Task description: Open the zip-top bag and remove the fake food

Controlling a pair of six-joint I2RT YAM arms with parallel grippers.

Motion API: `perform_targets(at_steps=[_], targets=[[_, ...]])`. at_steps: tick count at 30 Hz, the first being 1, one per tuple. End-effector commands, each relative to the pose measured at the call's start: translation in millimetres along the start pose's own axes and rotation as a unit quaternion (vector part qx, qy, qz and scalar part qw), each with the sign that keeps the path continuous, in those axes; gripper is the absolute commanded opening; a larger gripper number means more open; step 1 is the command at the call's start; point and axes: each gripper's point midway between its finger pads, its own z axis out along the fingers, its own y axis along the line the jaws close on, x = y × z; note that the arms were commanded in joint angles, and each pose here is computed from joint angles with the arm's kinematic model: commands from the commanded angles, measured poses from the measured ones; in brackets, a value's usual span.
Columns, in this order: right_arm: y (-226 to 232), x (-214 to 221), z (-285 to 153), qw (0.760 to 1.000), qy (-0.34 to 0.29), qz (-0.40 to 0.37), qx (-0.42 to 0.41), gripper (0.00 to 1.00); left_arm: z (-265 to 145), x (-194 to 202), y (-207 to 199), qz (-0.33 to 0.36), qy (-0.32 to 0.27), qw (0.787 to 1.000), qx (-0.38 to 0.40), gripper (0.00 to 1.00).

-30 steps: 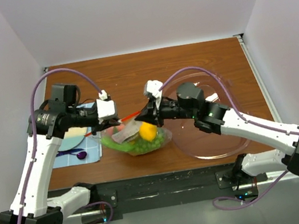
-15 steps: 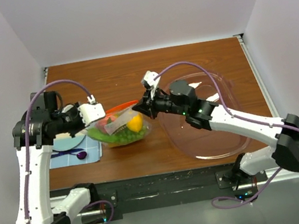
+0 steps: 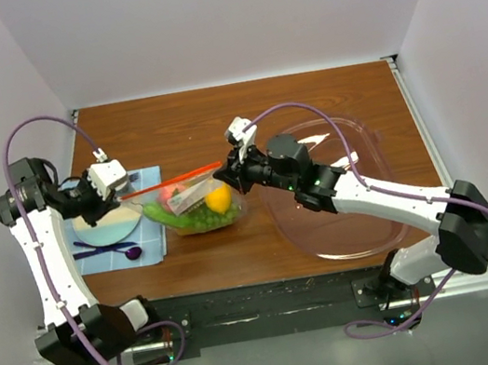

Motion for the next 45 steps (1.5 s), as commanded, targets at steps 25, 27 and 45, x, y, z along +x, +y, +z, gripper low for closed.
perform_targets(at_steps=[25,27,45], targets=[[33,61,-52,0.998,0.044,0.010,-0.043,0.00,43,-53,-98,-0.021,-0.127,0.979,0.156,0.81],[32,63,-55,0.998,0.045,0.013,-0.039,0.00,43,-55,-100,-0.019,-0.128,0.979,0.157,0.74],[66,27,-58,0.997,0.051,0.017,-0.059,0.29,66,-61,-98,-0.039,-0.119,0.982,0.139,0.14]])
